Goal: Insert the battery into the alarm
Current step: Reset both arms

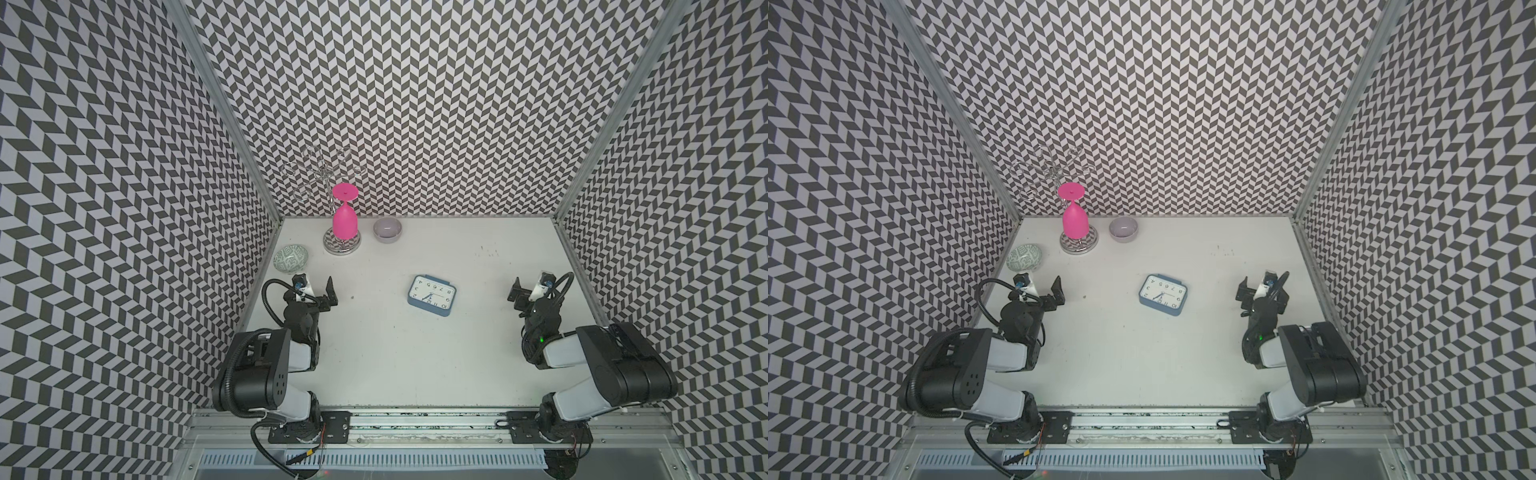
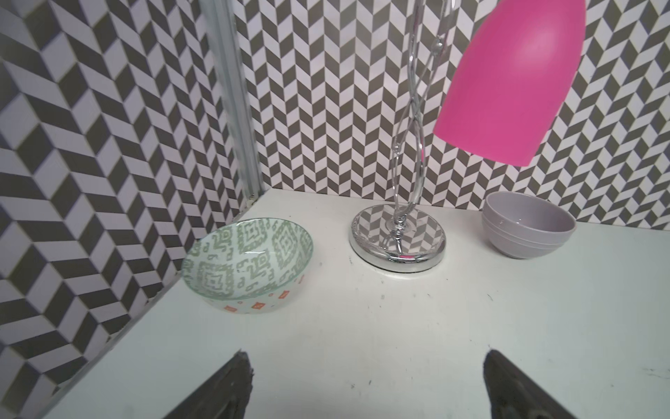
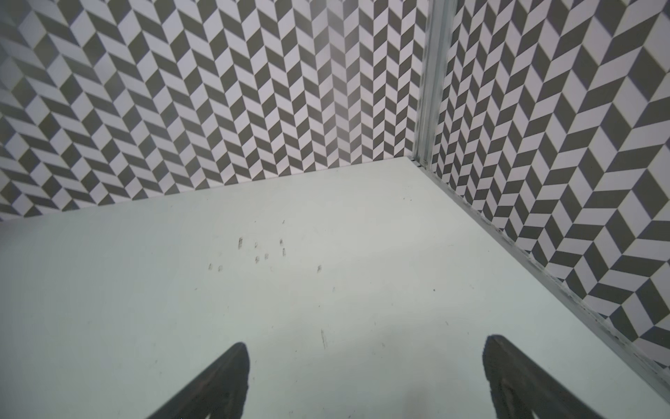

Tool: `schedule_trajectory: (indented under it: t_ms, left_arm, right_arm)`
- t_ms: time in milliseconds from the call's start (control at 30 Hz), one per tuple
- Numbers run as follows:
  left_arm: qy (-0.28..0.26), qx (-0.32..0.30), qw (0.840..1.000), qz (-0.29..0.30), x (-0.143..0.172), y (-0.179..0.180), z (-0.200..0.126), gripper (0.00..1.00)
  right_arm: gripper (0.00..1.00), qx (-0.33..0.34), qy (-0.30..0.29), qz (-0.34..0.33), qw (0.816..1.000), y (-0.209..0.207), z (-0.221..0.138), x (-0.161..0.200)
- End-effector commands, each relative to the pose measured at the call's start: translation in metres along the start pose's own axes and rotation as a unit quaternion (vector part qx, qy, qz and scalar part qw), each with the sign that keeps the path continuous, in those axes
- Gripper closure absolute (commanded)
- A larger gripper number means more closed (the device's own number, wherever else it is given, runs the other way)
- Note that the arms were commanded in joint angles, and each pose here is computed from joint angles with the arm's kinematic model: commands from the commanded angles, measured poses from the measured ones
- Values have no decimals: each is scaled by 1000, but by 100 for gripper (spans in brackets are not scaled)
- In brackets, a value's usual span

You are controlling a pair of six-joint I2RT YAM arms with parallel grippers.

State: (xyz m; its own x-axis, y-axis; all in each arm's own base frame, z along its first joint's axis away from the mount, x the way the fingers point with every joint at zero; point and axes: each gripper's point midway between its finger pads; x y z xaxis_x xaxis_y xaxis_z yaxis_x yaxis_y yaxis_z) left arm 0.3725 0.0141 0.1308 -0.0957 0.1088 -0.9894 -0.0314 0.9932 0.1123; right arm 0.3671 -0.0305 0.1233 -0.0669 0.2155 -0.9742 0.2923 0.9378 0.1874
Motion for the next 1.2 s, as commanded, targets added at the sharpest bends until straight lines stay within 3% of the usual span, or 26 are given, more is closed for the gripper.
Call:
schedule_trajectory:
  t_ms: [0, 100, 1167]
  left_arm:
    - [-13, -8, 999, 28, -14, -9, 11, 1]
    - [-31, -10, 999, 25, -19, -8, 9, 1]
    - [-23, -9, 999, 25, -18, -9, 10, 1]
  right_arm:
    - [1, -45, -69, 29, 996, 18, 0, -35]
    - [1, -45, -64, 23, 997, 14, -5, -28]
    - [1, -45, -62, 23, 997, 15, -5, -27]
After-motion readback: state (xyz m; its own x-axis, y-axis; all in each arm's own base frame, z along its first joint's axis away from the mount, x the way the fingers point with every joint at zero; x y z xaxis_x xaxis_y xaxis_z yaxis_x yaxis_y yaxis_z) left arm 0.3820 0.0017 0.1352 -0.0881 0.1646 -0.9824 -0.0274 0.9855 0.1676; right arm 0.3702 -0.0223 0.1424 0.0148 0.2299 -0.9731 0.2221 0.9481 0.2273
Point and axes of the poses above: each gripper's point midway between its finger pads, its own z axis out along the fingers, its own y axis along the line the jaws close on, x = y × z, and after that the axes turned 9 degrees about z, right-handed
